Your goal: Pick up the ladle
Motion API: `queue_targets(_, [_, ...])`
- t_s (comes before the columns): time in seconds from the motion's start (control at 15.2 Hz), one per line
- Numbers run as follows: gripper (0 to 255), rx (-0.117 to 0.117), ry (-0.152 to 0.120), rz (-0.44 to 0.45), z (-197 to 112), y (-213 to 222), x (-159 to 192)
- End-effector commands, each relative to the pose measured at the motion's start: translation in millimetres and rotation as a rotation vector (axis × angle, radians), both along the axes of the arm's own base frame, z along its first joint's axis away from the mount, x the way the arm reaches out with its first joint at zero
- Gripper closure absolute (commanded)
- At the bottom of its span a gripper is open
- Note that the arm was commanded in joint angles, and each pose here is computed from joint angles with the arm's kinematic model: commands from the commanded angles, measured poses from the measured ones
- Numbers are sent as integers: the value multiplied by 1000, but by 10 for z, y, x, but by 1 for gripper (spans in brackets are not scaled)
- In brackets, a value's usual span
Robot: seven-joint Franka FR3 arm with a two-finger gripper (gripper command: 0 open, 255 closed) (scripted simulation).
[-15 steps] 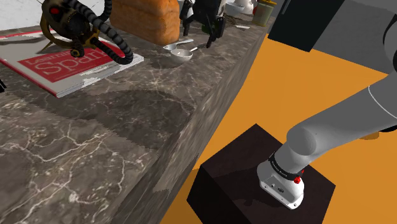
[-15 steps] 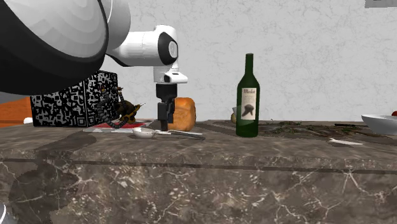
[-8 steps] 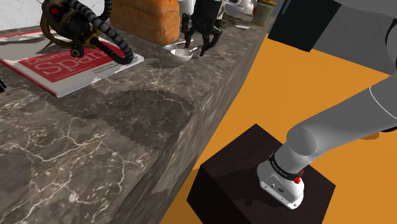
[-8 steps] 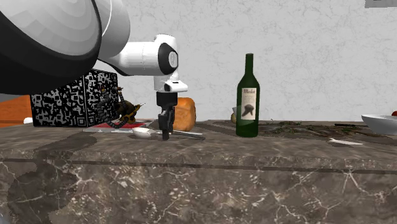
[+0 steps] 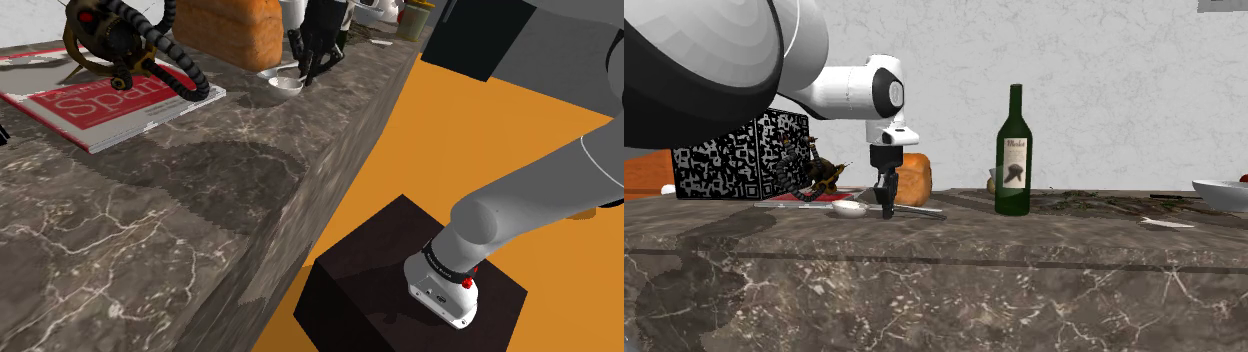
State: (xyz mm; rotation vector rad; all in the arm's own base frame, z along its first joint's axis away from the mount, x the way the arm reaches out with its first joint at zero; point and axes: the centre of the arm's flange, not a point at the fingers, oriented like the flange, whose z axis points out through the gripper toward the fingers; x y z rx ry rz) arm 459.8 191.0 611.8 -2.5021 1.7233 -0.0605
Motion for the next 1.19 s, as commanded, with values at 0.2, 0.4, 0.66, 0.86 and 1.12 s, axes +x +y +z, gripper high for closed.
queue_targets(0.2, [255,0,1,0,161,1,3])
queue_targets(0.4, [255,0,1,0,320,1,3])
queue_targets(0.66, [255,0,1,0,531,1,3])
queue_targets(0.86, [255,0,1,0,689,1,3])
queue_targets(1.12, [255,0,1,0,803,1,3])
